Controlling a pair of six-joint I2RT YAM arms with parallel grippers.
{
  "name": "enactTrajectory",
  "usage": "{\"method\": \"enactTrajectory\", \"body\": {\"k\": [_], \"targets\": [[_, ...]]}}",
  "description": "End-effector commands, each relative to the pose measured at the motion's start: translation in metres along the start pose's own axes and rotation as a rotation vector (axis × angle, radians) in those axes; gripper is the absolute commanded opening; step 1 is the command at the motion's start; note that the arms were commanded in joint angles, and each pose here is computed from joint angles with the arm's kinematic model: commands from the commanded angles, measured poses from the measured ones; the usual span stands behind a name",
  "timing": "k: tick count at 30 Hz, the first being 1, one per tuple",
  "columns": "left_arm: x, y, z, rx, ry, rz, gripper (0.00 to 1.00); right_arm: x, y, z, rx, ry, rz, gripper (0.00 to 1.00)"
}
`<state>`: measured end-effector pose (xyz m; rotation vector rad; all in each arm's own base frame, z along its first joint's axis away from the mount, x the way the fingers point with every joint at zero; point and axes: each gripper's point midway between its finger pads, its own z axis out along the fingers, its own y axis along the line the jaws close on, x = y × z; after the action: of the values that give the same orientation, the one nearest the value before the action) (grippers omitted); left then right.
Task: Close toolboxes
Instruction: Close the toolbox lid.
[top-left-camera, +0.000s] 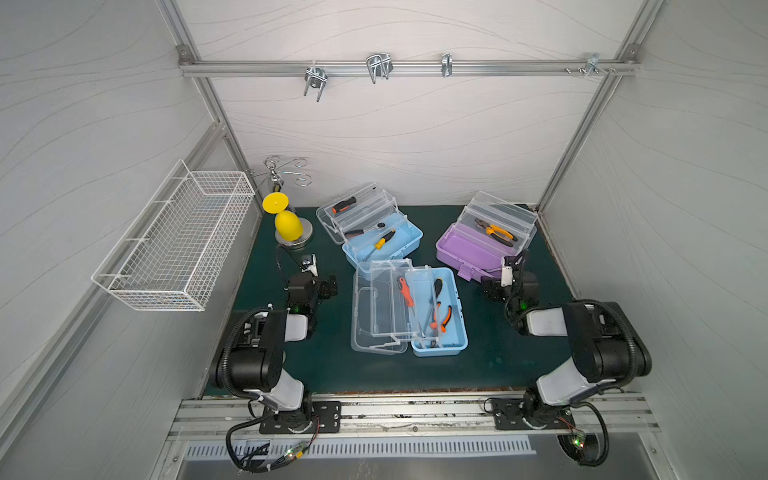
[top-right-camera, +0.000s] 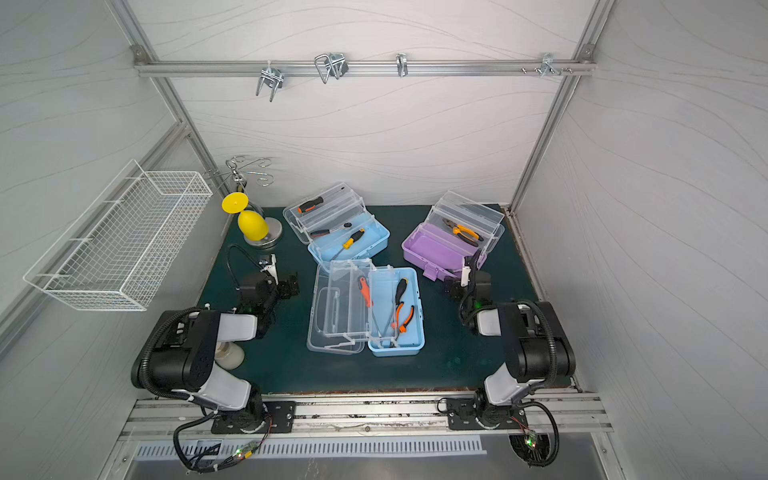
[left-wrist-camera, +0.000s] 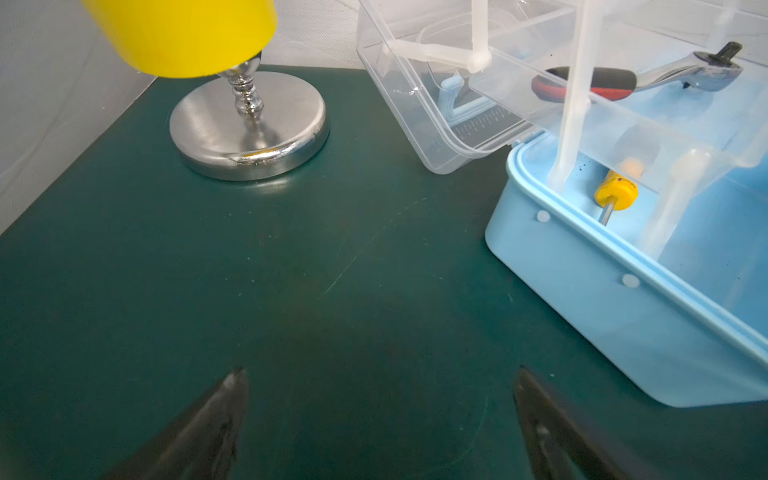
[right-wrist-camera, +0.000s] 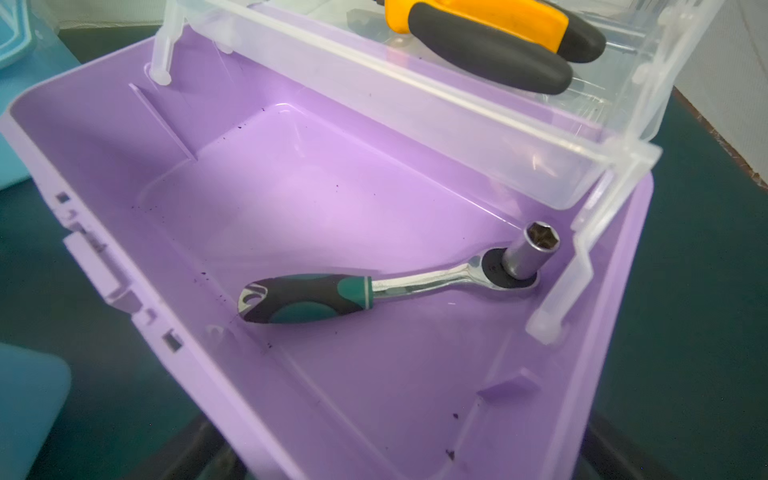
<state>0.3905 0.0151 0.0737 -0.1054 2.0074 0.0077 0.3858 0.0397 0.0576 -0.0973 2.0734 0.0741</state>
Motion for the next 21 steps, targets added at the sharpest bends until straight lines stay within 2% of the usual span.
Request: {"method": "enactTrajectory", "body": {"k": [1, 21], "targets": [[-0.0234, 0.0019, 0.0042, -0.009, -0.072, 0.004, 1.00, -0.0303, -0.0002, 0.0028, 0.003, -0.096, -0.016, 0.99], [-0.0232, 0.0019, 0.0043, -0.008, -0.072, 0.006, 1.00, -0.0298, -0.0001, 0.0029, 0.004, -0.094, -0.019, 0.99]]}}
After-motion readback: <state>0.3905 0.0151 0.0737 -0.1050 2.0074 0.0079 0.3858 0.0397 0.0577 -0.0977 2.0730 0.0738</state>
